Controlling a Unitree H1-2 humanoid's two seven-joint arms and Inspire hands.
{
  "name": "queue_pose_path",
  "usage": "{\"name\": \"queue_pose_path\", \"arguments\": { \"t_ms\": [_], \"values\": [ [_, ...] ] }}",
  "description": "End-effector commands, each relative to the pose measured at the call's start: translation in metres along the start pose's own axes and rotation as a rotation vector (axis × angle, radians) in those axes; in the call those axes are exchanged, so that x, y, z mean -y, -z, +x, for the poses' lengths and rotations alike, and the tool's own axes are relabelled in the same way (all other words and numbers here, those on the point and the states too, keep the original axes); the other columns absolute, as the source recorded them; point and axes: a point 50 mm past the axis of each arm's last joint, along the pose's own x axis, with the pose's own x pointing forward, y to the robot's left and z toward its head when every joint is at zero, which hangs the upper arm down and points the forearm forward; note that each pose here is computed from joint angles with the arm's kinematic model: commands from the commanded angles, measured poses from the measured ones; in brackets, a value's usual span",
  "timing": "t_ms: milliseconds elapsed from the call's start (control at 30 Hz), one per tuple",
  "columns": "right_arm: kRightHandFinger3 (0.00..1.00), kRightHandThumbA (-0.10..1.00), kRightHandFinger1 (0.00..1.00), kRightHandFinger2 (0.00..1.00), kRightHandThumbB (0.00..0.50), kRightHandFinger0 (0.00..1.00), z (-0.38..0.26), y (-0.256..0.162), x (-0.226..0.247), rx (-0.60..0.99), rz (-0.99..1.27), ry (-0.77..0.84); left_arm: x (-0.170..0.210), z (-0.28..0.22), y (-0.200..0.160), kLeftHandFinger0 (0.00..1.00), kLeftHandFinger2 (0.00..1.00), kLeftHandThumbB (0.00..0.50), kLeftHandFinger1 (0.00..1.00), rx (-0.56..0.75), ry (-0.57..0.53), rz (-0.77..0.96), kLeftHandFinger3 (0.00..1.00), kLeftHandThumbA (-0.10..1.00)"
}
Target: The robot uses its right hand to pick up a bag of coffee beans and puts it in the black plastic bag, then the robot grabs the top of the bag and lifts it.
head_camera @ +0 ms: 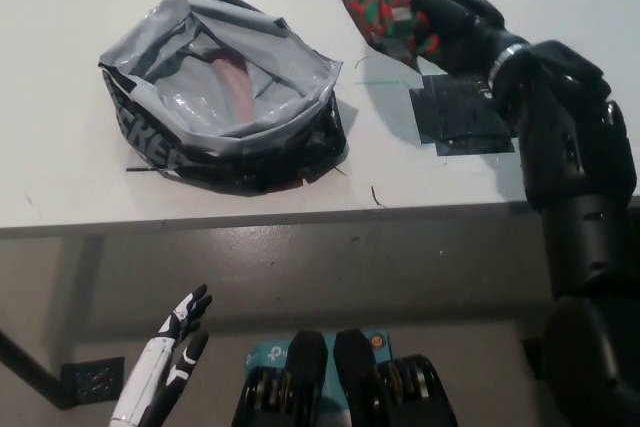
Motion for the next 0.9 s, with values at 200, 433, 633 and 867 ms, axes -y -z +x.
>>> {"name": "queue_pose_path", "arguments": {
  "t_ms": [200,433,633,867],
  "values": [
    [0.87,-0.10,0.46,0.82,0.159,0.00,0.041,-0.087,-0.109,0.034,-0.247,-0.174,-0.001,-0.003,-0.004,1.00,1.00,0.194,1.00,0.029,0.023,0.010,1.00,0.99],
    [0.71,-0.10,0.43,0.89,0.190,0.00,0.062,-0.070,-0.145,-0.075,-0.379,-0.151,0.000,-0.003,-0.005,1.00,1.00,0.203,1.00,0.027,0.034,0.007,1.00,0.99],
    [0.57,-0.10,0.52,0.98,0.175,0.06,0.074,-0.057,-0.165,-0.109,-0.495,-0.146,0.000,-0.001,-0.006,1.00,1.00,0.203,1.00,0.035,0.038,0.007,1.00,0.99],
    [0.57,-0.10,0.45,0.83,0.167,0.00,0.082,-0.043,-0.174,-0.132,-0.739,-0.133,0.001,0.001,-0.008,1.00,1.00,0.209,1.00,0.041,0.046,0.018,1.00,1.00]
  ]
}}
